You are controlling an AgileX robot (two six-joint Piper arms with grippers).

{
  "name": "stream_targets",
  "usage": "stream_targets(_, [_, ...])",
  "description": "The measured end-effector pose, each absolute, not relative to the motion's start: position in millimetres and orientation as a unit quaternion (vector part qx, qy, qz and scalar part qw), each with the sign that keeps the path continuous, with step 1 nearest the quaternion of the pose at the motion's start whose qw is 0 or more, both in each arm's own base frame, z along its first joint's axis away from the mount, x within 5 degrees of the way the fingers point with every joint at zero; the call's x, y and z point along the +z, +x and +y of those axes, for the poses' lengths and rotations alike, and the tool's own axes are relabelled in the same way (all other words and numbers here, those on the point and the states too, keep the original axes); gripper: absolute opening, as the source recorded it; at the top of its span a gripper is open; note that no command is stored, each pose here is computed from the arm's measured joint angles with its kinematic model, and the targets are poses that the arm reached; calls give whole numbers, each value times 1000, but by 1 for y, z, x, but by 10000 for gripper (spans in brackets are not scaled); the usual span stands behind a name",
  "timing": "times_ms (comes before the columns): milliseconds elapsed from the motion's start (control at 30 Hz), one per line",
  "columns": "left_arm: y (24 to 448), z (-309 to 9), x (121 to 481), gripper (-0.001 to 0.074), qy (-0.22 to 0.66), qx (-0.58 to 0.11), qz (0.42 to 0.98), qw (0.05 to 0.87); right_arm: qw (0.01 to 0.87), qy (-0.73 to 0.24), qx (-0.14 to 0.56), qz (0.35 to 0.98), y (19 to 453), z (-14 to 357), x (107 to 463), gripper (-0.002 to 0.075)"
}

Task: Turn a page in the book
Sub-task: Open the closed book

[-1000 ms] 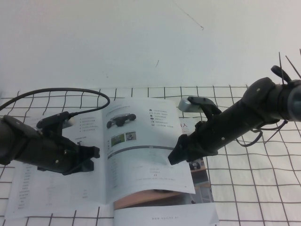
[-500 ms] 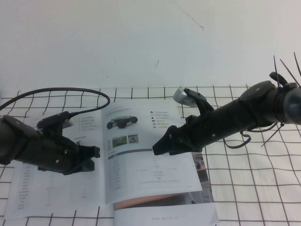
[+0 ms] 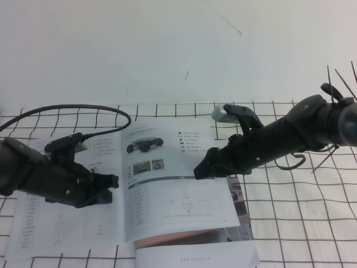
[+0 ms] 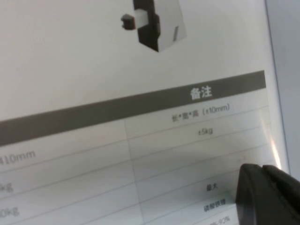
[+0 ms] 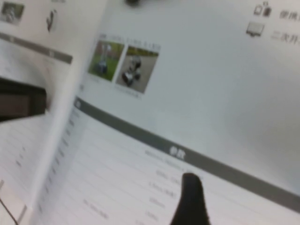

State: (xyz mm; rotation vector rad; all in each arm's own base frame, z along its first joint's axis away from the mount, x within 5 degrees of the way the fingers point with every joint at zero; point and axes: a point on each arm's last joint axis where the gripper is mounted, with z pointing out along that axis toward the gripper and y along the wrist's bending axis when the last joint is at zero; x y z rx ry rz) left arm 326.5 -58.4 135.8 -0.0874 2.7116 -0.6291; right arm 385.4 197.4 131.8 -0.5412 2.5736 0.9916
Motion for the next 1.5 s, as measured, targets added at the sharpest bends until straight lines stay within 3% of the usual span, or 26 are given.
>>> stream_targets(333, [327, -61, 123, -3, -50, -239, 958, 151, 134, -238, 311, 910, 379, 192, 127, 507])
stream_targets(867, [327, -62, 123, -3, -57, -247, 956, 149, 151, -208, 360, 897, 381, 200, 134, 507])
stream_targets(1500, [328, -62, 123, -3, -49, -257, 953, 151, 150, -245, 295, 911, 380, 189, 133, 507])
